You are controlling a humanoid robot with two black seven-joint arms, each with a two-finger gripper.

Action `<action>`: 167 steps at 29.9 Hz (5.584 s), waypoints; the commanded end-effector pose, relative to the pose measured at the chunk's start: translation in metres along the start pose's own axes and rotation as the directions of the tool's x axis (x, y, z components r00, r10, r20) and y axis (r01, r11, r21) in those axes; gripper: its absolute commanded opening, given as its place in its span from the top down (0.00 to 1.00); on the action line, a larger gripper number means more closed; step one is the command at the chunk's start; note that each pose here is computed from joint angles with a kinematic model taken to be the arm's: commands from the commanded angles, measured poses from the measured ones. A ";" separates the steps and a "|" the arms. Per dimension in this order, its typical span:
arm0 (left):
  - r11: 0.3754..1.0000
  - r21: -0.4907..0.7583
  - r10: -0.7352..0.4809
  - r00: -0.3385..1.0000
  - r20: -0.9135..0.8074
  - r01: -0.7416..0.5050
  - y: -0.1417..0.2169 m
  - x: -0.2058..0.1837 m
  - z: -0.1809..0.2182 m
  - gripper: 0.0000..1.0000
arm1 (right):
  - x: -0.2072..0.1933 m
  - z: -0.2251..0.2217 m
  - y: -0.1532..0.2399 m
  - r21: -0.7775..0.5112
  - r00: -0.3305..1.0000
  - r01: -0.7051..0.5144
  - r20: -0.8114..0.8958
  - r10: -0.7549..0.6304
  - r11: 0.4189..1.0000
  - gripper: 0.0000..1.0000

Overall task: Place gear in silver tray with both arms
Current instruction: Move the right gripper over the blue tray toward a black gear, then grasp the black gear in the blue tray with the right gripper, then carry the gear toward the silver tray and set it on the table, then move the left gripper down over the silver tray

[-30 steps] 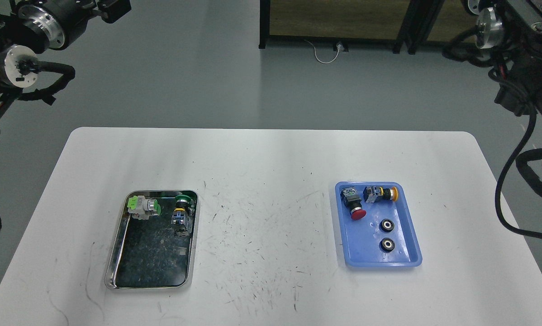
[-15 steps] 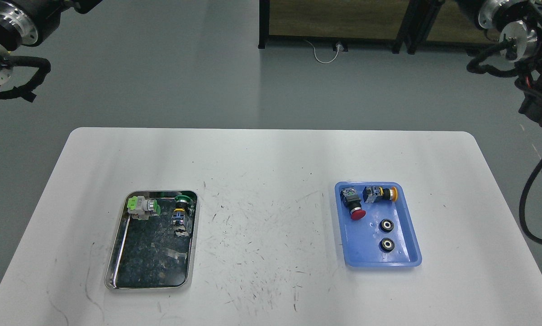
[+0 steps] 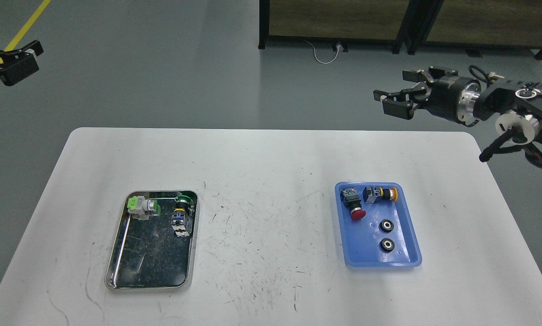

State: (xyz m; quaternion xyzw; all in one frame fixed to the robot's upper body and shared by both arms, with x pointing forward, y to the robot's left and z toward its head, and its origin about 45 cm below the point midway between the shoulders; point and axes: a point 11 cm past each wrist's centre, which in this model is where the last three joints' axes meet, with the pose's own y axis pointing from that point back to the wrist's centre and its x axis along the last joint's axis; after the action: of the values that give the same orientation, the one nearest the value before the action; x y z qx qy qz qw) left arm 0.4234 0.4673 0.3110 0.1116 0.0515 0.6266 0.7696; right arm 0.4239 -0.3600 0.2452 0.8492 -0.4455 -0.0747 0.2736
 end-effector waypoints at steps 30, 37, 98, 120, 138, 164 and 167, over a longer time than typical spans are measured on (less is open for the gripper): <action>0.998 0.026 0.065 0.998 0.022 -0.065 0.044 0.040 -0.016 0.02 | -0.067 0.194 0.013 -0.388 0.990 0.140 0.032 -0.139 0.911 0.09; 0.997 0.025 0.066 0.998 0.023 -0.067 0.044 0.040 -0.016 0.02 | -0.076 0.200 0.002 -0.399 0.988 0.152 0.028 -0.154 0.904 0.09; 0.997 0.044 0.063 0.998 0.030 -0.064 0.036 0.033 -0.025 0.02 | -0.175 0.085 -0.082 -0.306 0.834 0.455 -0.182 -0.521 0.836 0.86; 0.997 0.056 0.053 0.998 0.032 -0.055 0.032 0.027 -0.032 0.02 | -0.312 0.069 -0.127 -0.489 0.524 0.588 -0.377 -0.764 0.644 0.81; 0.998 0.039 0.041 0.999 0.034 -0.042 0.034 0.027 -0.029 0.02 | -0.304 0.046 -0.142 -0.447 0.565 0.564 -0.404 -0.720 0.694 0.27; 0.810 0.163 -0.586 0.785 0.201 0.563 0.008 -0.237 -0.107 0.02 | 0.032 -0.049 -0.001 -0.052 0.973 -0.025 -0.230 0.013 0.998 0.24; 0.762 0.221 -0.648 0.727 0.228 0.609 0.010 -0.270 -0.135 0.02 | 0.042 -0.051 0.010 -0.044 0.973 -0.052 -0.226 0.041 0.998 0.24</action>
State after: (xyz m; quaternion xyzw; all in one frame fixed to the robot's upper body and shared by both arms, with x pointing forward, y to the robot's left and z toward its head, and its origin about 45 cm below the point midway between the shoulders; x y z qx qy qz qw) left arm 0.3410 0.2453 0.1906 0.2078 0.0173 0.3350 0.9188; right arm 0.4611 -0.3665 0.2891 0.8393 -0.4164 0.0148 0.3493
